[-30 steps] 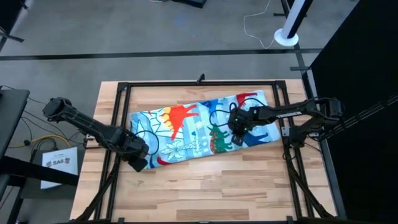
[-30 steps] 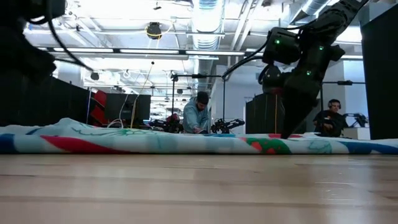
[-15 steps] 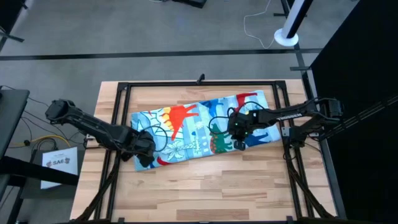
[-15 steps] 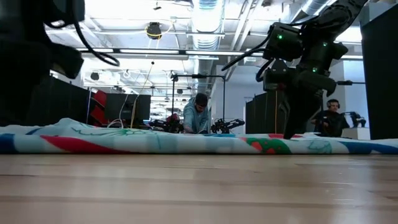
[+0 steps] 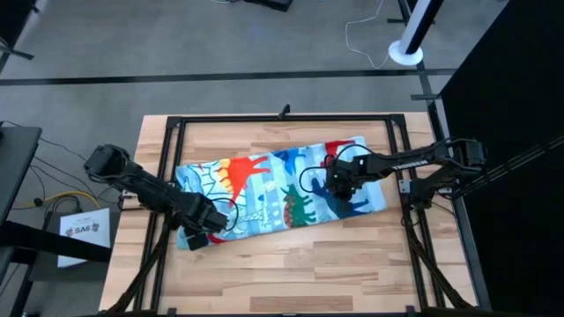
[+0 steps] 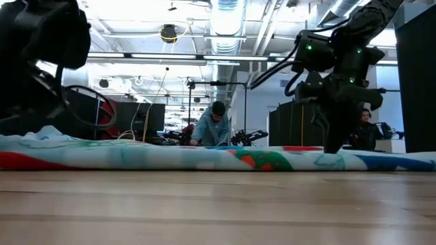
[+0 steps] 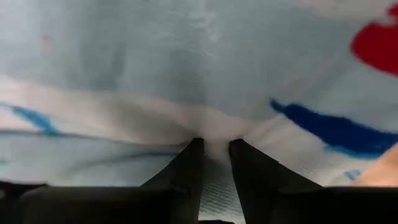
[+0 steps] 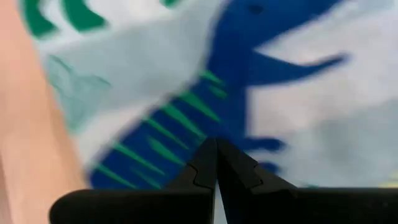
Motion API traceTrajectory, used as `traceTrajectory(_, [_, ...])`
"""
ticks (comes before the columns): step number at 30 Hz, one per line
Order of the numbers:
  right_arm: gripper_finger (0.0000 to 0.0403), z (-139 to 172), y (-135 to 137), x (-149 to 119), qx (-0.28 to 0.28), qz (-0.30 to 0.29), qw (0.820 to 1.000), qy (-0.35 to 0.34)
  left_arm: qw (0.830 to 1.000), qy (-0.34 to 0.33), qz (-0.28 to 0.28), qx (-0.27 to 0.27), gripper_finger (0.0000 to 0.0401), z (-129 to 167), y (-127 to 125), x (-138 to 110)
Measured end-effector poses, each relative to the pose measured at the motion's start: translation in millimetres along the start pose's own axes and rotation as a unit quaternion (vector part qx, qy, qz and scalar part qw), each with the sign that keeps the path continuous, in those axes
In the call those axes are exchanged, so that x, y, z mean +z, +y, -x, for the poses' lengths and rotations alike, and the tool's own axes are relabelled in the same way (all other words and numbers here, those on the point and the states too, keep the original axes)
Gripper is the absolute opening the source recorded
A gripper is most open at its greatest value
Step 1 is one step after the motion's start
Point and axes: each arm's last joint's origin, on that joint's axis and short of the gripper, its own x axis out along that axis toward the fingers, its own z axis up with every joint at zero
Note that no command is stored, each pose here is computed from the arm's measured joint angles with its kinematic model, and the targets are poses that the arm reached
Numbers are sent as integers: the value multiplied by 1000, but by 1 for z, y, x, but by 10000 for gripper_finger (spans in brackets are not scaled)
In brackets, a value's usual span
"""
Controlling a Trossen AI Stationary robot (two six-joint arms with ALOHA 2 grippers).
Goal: Roll towel
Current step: Roll the multicolor dinosaur print towel
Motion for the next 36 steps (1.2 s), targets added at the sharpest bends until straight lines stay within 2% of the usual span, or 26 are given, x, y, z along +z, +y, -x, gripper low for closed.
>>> traceTrajectory(5, [0, -9, 1, -11, 4, 20, 1000, 2, 998, -56, -7, 14, 67, 17, -1, 6])
traceTrajectory(11, [0, -9, 10, -35, 17, -70, 994, 79, 995, -84, 34, 34, 67, 35, 4, 15])
traceTrajectory(16, [0, 11, 26, -45, 17, -116, 986, 116, 984, -161, 76, 22, 67, 44, 11, 36])
traceTrajectory(19, [0, 27, 32, -38, 25, -123, 989, 75, 975, -199, 101, -12, 67, 30, 19, 51])
traceTrajectory(23, [0, 33, 31, -40, 1, -130, 991, 42, 964, -205, 163, -33, 56, 10, 41, 58])
traceTrajectory(27, [0, 15, 29, -52, -7, -136, 989, 61, 957, -205, 205, -31, 42, 8, 69, 69])
traceTrajectory(32, [0, -2, 38, -54, 22, -152, 986, 63, 945, -215, 244, -26, 29, 20, 112, 85])
traceTrajectory(36, [0, -4, 46, -40, 58, -198, 978, 11, 940, -205, 271, -10, 20, 27, 156, 87])
